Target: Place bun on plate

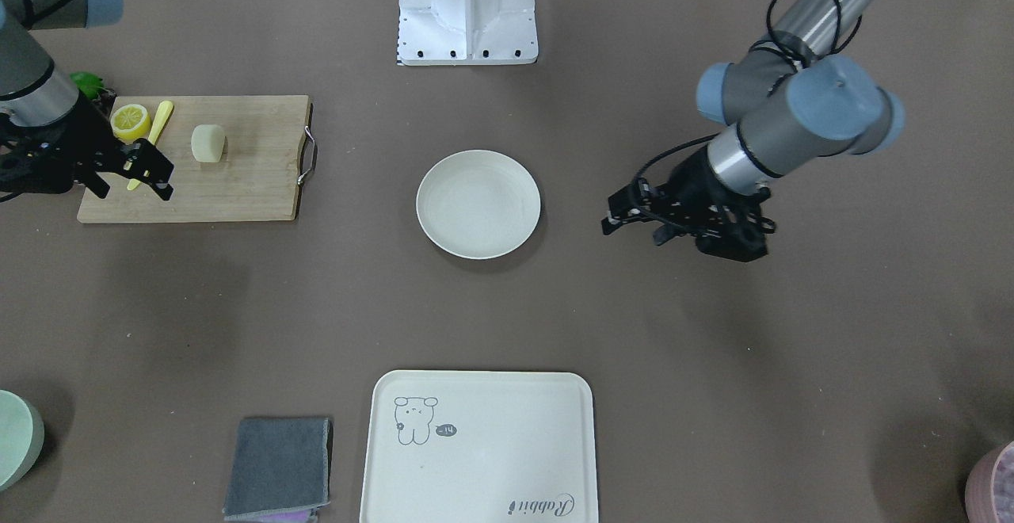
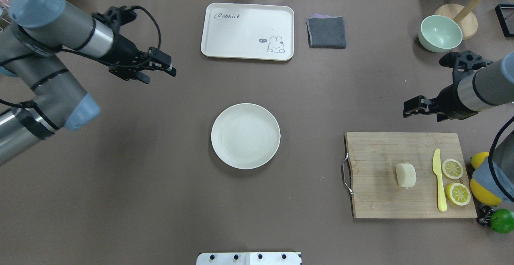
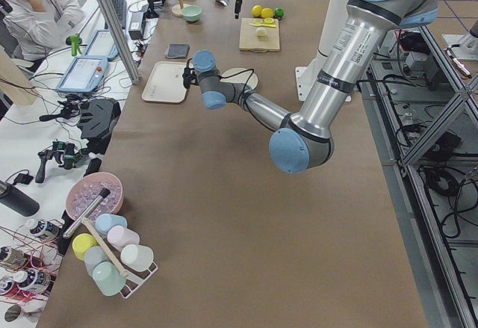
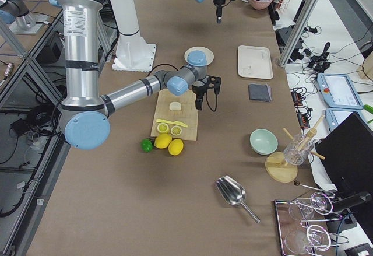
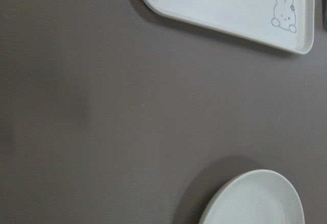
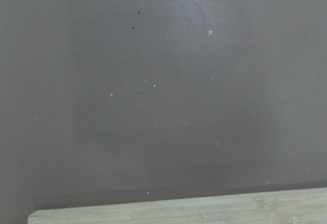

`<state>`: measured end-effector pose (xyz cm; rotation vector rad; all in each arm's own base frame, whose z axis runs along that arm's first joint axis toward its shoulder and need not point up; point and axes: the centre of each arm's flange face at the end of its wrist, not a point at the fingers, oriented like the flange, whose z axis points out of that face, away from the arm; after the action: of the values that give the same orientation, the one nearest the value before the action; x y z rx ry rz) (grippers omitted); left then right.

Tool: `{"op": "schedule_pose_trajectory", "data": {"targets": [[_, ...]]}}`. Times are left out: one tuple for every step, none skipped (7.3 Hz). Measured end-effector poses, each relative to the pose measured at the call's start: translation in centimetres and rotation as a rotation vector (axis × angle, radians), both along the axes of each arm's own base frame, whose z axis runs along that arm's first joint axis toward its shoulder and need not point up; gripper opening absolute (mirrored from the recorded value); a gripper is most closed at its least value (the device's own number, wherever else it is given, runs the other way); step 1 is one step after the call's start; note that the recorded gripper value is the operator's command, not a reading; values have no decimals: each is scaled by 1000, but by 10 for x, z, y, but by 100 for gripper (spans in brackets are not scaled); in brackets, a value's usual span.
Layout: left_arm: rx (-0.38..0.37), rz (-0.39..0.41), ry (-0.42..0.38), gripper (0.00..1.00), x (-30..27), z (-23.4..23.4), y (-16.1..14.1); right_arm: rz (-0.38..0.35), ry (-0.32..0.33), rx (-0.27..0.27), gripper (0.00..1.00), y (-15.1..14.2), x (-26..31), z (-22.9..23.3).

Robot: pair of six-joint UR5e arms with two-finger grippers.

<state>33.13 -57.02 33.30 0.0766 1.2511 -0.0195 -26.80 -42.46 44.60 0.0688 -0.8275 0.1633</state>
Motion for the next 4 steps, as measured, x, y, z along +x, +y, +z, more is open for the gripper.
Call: {"op": "schedule_pose_trajectory", "data": {"targets": [[38, -2, -45, 97, -54, 18, -23, 7, -12, -1, 100, 19, -22, -6], [73, -2, -101, 97, -102, 30, -43, 12, -25, -1, 100, 37, -37, -5], [102, 9, -164, 97, -145, 39, -57, 13, -23, 1, 100, 54, -45, 0], [127, 33, -230, 97, -188, 46, -66, 3, -9, 5, 100, 71, -48, 7]]}}
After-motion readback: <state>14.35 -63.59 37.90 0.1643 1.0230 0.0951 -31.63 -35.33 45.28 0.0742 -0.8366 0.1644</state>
